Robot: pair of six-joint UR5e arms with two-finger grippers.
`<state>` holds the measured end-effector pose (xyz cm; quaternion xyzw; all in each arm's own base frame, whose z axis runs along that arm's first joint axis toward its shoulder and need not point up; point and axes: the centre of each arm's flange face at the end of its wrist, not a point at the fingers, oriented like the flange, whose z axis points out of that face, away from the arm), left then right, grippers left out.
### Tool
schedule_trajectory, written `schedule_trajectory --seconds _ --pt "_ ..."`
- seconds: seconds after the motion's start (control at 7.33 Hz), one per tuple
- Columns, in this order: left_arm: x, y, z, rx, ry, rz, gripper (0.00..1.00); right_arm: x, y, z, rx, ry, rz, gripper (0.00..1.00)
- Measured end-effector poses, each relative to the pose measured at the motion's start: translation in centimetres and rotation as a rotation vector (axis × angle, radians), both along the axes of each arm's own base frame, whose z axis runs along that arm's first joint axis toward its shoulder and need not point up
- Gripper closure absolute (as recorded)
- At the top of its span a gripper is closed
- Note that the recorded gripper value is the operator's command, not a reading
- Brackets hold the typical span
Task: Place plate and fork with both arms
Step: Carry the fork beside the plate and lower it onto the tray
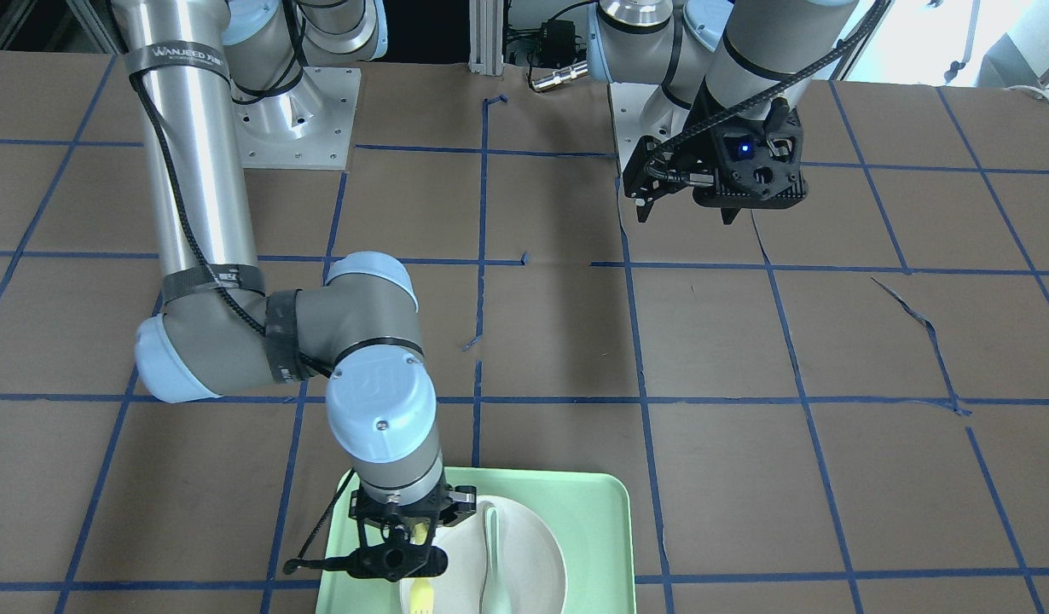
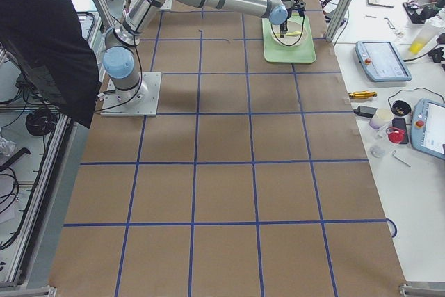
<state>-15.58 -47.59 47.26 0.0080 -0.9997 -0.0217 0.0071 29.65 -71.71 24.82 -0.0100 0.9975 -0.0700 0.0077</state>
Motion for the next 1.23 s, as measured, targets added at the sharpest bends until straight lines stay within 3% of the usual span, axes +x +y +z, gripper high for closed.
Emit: schedule_trajectory --seconds 0.41,1.09,1.23 --pt "-0.1 -0.1 -0.8 0.01 0.001 0.003 0.0 -6.4 -0.9 -2.1 0.036 0.006 0.035 1.0" --pt "-0.1 -0.2 -1.2 0.016 0.0 0.005 0.0 -6.4 -1.5 -5.8 0.051 -0.055 0.001 0.96" --pt "-0.1 -0.2 -1.2 0.016 0.0 0.005 0.0 -6.4 -1.5 -5.9 0.053 -0.057 -0.004 0.01"
